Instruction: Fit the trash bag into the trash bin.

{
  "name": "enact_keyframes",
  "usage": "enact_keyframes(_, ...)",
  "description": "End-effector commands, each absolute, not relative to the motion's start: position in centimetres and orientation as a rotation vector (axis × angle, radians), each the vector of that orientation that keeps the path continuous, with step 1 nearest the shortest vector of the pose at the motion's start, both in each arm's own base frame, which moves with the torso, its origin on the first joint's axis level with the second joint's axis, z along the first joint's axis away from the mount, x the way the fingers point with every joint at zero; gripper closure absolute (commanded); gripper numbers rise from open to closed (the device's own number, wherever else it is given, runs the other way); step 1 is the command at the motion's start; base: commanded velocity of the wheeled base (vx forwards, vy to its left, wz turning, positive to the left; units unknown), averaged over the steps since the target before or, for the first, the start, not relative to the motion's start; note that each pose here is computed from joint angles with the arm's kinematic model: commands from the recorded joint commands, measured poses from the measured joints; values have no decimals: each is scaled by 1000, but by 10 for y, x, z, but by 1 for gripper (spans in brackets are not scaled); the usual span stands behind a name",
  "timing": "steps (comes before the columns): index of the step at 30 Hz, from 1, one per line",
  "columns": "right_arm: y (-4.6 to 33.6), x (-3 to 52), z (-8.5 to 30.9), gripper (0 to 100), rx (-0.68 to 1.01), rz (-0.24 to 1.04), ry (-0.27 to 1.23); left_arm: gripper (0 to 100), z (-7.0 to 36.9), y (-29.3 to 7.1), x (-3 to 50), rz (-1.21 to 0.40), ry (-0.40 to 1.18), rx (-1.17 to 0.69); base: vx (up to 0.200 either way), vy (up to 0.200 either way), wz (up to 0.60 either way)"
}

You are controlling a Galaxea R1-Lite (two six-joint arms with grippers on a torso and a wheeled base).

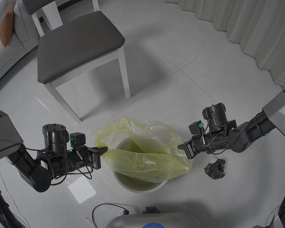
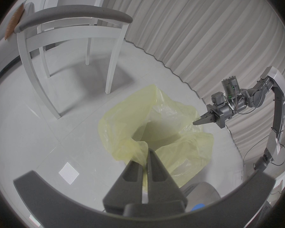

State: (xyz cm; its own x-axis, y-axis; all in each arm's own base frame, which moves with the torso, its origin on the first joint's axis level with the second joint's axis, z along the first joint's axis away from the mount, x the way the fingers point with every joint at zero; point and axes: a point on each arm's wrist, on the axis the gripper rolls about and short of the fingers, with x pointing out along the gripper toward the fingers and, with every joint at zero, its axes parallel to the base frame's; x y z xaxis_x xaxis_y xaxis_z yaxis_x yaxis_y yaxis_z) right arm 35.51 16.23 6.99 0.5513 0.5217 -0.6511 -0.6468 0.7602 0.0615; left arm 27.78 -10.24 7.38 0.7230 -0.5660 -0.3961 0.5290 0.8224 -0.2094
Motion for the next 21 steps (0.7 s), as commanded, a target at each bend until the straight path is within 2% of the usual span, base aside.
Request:
enact_keyframes(1, 163, 359, 60, 100, -195, 694, 721, 100, 65, -105, 280, -607, 493, -82, 0, 0, 0)
enact_keyframes(21, 172, 381, 39, 100, -197, 688, 732, 100, 58, -100, 275, -592, 529, -82, 0, 0, 0)
